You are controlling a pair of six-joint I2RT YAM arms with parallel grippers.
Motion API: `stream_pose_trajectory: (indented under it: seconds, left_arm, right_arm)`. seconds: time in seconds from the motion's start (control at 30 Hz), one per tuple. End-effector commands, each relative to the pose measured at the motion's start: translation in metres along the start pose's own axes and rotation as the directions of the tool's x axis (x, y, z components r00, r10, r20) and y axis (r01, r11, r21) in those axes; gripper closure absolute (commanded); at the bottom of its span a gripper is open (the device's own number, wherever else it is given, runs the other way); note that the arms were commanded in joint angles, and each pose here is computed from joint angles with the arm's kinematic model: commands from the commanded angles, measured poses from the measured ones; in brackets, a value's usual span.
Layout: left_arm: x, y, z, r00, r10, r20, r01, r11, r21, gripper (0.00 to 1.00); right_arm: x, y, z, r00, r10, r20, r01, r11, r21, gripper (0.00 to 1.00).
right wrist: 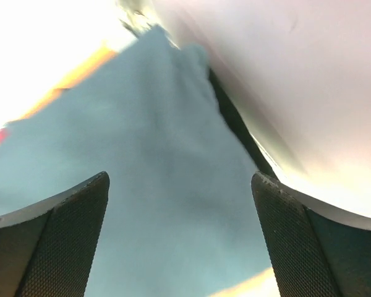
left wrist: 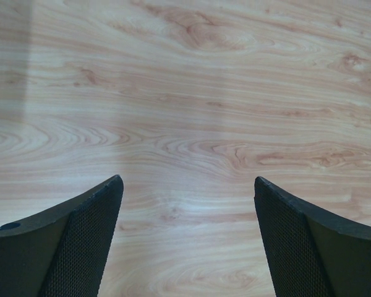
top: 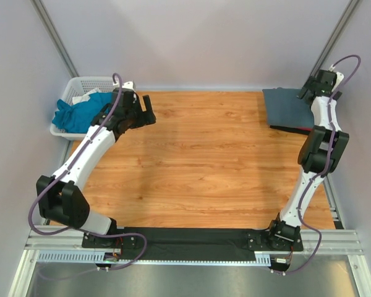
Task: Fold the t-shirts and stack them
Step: Neatly place the folded tshirt to the corner
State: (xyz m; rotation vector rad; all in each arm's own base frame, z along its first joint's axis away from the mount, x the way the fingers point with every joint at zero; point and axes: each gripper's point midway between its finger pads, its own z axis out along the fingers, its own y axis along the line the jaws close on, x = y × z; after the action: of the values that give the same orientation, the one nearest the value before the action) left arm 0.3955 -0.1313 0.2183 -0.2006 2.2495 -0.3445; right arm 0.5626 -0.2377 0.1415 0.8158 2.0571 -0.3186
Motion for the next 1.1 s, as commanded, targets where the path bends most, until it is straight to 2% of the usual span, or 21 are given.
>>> stream_pose_trajectory:
  seconds: [0.0, 0.13, 0.17, 0.23, 0.27, 0.33, 0.37, 0.43, 0.47, 0.5, 0.53, 0.6, 0.63, 0.7, 0.77, 0.87, 1.0, 1.07]
  left_arm:
    - [-0.052, -0.005, -0.048, 0.983, 0.054, 0.173, -0.055, 0.998, 0.002, 0.07]
    - [-0.068, 0.005, -0.075, 0.977, 0.026, 0.214, -0.031, 0.999, 0.024, 0.01]
    - [-0.072, 0.004, -0.086, 0.973, 0.021, 0.230, -0.034, 0.998, 0.051, 0.01]
    - [-0.079, 0.015, -0.098, 0.967, 0.013, 0.255, -0.024, 0.999, 0.042, 0.01]
    - [-0.080, 0.015, -0.111, 0.964, 0.017, 0.266, -0.035, 0.998, 0.061, 0.00]
    - [-0.084, 0.027, -0.124, 0.957, 0.004, 0.291, -0.018, 0.999, 0.044, 0.00]
    - [-0.082, 0.031, -0.136, 0.951, 0.001, 0.309, -0.014, 0.999, 0.038, 0.00]
    - [-0.079, 0.041, -0.148, 0.944, -0.002, 0.330, -0.002, 1.000, 0.012, 0.00]
    - [-0.073, 0.044, -0.157, 0.938, -0.003, 0.346, 0.001, 1.000, 0.006, 0.00]
    - [-0.069, 0.047, -0.161, 0.936, -0.003, 0.352, 0.002, 1.000, 0.004, 0.01]
    - [-0.063, 0.049, -0.165, 0.935, -0.002, 0.355, 0.001, 1.000, 0.003, 0.00]
    - [-0.045, 0.058, -0.174, 0.928, -0.014, 0.373, 0.020, 1.000, -0.012, 0.01]
    - [-0.030, 0.065, -0.168, 0.936, -0.020, 0.352, 0.032, 0.999, -0.028, 0.00]
    - [-0.020, 0.076, -0.180, 0.919, -0.054, 0.391, 0.081, 0.995, -0.052, 0.00]
    - [0.002, 0.087, -0.179, 0.922, -0.079, 0.379, 0.117, 0.990, -0.079, 0.00]
    - [0.031, 0.094, -0.167, 0.936, -0.122, 0.331, 0.155, 0.985, -0.073, 0.00]
    - [0.061, 0.091, -0.148, 0.962, -0.150, 0.228, 0.164, 0.986, -0.042, 0.00]
    - [0.069, 0.091, -0.143, 0.969, -0.157, 0.192, 0.168, 0.985, -0.043, 0.01]
  right_arm:
    - [-0.112, 0.034, -0.126, 0.960, 0.021, 0.279, 0.024, 0.987, -0.158, 0.01]
    - [-0.128, 0.050, -0.211, 0.938, 0.022, 0.347, 0.089, 0.949, -0.302, 0.00]
    - [-0.138, 0.047, -0.247, 0.922, 0.044, 0.384, 0.096, 0.936, -0.339, 0.00]
    - [-0.122, 0.054, -0.270, 0.934, 0.041, 0.355, 0.124, 0.895, -0.428, 0.00]
    - [-0.121, 0.051, -0.298, 0.931, 0.060, 0.359, 0.121, 0.879, -0.461, 0.00]
    - [-0.095, 0.055, -0.311, 0.951, 0.056, 0.305, 0.119, 0.842, -0.526, 0.00]
    - [-0.095, 0.052, -0.333, 0.943, 0.084, 0.322, 0.117, 0.823, -0.557, 0.00]
    - [-0.060, 0.052, -0.326, 0.960, 0.075, 0.271, 0.104, 0.803, -0.587, 0.00]
    - [-0.061, 0.050, -0.337, 0.947, 0.109, 0.303, 0.102, 0.791, -0.604, 0.00]
    - [-0.051, 0.049, -0.336, 0.951, 0.131, 0.280, 0.073, 0.786, -0.614, 0.00]
    - [-0.021, 0.049, -0.322, 0.970, 0.122, 0.210, 0.038, 0.778, -0.627, 0.00]
    - [-0.005, 0.052, -0.327, 0.972, 0.165, 0.169, -0.009, 0.741, -0.671, 0.00]
    - [0.023, 0.055, -0.317, 0.981, 0.154, 0.116, -0.030, 0.718, -0.696, 0.00]
    - [0.048, 0.054, -0.317, 0.985, 0.167, 0.051, -0.081, 0.696, -0.714, 0.00]
    - [0.085, 0.049, -0.310, 0.984, 0.177, -0.023, -0.142, 0.697, -0.703, 0.00]
    - [0.126, 0.039, -0.303, 0.985, 0.165, -0.054, -0.156, 0.708, -0.689, 0.00]
    - [0.161, 0.021, -0.295, 0.986, 0.152, -0.065, -0.158, 0.750, -0.642, 0.00]
    - [0.162, 0.019, -0.299, 0.985, 0.167, -0.047, -0.156, 0.743, -0.651, 0.00]
